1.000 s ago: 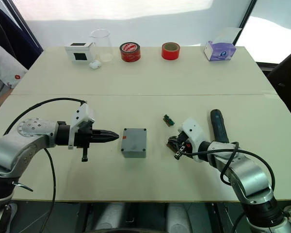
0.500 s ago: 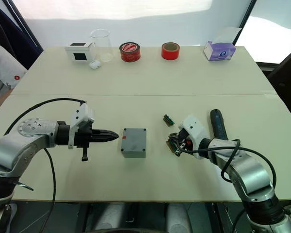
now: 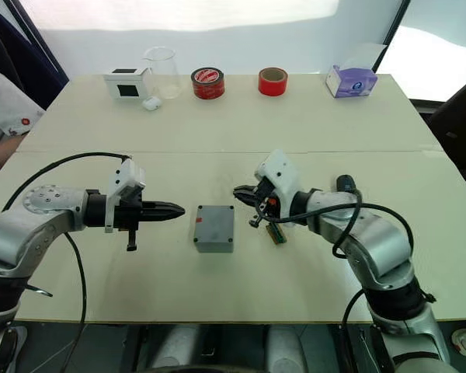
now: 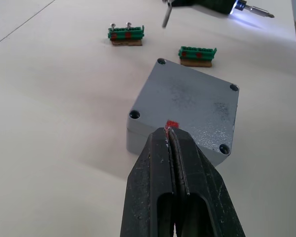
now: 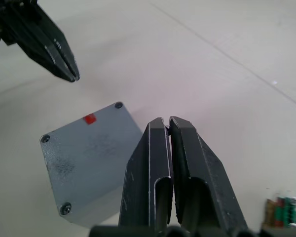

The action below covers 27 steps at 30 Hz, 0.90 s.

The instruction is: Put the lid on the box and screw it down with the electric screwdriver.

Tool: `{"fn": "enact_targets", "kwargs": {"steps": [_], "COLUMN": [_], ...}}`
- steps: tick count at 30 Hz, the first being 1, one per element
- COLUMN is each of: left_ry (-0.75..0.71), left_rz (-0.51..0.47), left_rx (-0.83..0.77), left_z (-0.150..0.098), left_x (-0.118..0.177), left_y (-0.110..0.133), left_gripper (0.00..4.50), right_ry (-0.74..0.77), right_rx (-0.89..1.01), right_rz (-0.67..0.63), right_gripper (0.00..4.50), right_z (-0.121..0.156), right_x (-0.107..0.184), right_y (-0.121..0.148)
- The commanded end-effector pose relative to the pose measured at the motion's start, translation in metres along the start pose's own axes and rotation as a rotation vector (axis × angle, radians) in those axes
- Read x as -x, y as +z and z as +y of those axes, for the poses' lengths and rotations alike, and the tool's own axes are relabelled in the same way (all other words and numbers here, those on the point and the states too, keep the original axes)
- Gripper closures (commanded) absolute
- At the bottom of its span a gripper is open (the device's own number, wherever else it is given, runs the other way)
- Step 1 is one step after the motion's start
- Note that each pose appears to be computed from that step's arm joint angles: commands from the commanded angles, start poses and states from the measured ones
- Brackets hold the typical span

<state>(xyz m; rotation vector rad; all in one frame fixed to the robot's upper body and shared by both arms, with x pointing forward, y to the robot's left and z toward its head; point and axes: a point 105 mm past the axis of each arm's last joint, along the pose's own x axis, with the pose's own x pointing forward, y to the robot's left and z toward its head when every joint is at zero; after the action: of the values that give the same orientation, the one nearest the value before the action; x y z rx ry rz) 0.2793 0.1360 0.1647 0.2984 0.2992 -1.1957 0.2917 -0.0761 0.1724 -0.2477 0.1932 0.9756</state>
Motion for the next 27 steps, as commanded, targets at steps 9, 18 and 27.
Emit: {"fn": "enact_targets", "kwargs": {"steps": [9, 18, 27], "left_ry": [0.025, 0.026, 0.021], "left_rz": [-0.023, -0.019, -0.017], "left_rx": [-0.038, -0.035, -0.034], "left_z": [-0.006, -0.006, -0.006], "left_x": [0.004, 0.004, 0.003], "left_y": [0.010, 0.009, 0.007], "left_gripper": [4.50, 4.50, 4.50], "right_ry": [0.023, 0.026, 0.026], "right_rx": [0.039, 0.031, 0.020], "right_rz": [0.000, 0.008, 0.009], "right_gripper": [4.42, 4.42, 4.42], "right_z": [0.004, 0.006, 0.008], "right_x": [-0.007, -0.009, -0.011], "right_y": [-0.002, -0.006, -0.009]}}
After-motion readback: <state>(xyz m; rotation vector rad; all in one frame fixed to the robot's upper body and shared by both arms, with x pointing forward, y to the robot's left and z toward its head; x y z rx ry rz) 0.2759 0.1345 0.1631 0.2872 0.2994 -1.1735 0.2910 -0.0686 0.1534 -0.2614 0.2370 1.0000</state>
